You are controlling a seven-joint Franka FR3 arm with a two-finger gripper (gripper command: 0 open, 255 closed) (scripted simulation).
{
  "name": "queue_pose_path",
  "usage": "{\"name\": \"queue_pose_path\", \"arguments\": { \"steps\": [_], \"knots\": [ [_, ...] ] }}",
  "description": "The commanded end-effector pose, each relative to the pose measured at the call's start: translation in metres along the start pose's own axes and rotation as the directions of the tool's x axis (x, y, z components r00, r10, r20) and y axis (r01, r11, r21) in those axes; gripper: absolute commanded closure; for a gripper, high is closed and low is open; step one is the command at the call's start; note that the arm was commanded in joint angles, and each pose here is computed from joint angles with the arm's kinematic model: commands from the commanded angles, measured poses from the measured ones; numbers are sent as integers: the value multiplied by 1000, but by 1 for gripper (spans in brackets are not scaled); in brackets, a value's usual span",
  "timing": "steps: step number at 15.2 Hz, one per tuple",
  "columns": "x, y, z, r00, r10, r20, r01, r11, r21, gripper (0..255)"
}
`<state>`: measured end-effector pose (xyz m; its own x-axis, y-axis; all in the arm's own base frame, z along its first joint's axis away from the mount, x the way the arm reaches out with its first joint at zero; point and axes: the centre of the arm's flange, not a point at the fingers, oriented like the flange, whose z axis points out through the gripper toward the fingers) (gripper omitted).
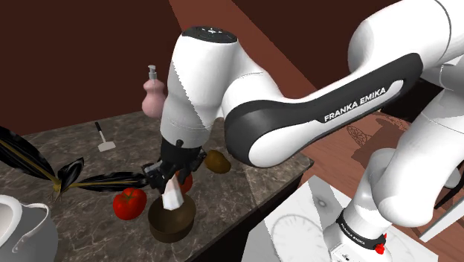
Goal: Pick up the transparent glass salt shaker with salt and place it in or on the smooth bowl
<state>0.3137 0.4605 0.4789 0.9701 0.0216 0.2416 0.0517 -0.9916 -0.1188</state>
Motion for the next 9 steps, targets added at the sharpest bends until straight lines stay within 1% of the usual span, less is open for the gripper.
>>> {"name": "queue_pose_path", "arguments": {
  "steps": [1,7,9],
  "knots": [
    [-2,1,10,1000,0,0,0,1000,0,255],
    [-10,5,41,1000,0,0,0,1000,0,255],
    [-10,5,41,1000,0,0,0,1000,0,255]
  ]
}}
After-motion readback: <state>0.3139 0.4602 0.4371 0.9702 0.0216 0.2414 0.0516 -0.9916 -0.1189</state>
